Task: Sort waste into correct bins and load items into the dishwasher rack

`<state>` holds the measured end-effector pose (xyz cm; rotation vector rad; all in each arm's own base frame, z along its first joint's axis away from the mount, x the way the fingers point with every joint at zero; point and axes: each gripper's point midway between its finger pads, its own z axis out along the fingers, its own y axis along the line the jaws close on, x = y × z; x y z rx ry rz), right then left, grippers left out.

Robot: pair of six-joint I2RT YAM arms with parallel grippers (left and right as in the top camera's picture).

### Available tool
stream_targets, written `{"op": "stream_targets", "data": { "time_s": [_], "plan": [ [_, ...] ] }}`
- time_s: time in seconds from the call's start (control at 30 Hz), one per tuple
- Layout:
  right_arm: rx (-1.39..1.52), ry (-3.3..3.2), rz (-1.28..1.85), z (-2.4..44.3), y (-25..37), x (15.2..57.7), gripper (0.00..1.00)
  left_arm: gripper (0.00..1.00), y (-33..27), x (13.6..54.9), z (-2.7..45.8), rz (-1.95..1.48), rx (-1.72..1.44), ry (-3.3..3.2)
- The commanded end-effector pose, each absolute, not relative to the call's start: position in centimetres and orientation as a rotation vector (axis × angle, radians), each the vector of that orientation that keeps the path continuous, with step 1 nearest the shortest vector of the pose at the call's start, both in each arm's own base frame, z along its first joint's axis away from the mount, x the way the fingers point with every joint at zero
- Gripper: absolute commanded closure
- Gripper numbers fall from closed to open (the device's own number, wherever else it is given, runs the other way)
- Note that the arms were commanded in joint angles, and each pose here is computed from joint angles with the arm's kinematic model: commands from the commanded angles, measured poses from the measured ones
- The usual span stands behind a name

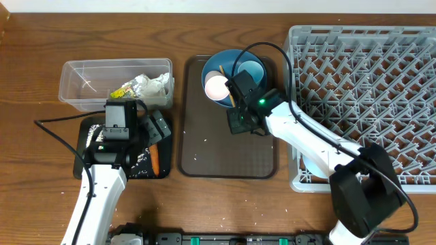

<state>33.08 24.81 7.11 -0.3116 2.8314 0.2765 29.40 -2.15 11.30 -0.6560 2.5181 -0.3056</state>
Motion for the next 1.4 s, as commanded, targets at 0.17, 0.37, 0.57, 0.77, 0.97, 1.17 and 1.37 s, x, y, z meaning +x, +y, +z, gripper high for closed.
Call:
{"op": "stream_targets", "data": {
  "time_s": [0.17,0.37,0.57,0.77,0.97,1.17,1.37],
  "plan": [
    [-0.213,2.72,0.332,14.1,22.3,33.8,0.99,0.02,-2.0,29.8,11.8,-0.302,-0.64,2.506],
    [-0.145,2.653,0.356,18.5,19.6,33.0,0.99,0.02,-2.0,29.8,11.8,-0.302,-0.64,2.506],
    [-0.045,2.608,0.351,21.8,15.8,31.8,0.99,0.02,-2.0,29.8,11.8,-0.302,-0.64,2.507],
    [0.085,2.658,0.29,22.4,11.4,29.9,0.99,0.02,-2.0,29.8,11.8,-0.302,-0.64,2.507],
    [0.165,2.733,0.207,20.5,9.0,29.2,0.99,0.02,-2.0,29.8,11.8,-0.302,-0.64,2.507],
    [0.195,2.787,0.132,18.6,8.5,29.1,0.99,0.02,-2.0,29.8,11.8,-0.301,-0.641,2.509],
    [0.206,2.817,0.088,17.5,8.0,29.1,0.99,0.02,-2.0,29.8,11.8,-0.301,-0.641,2.509]
  ]
}}
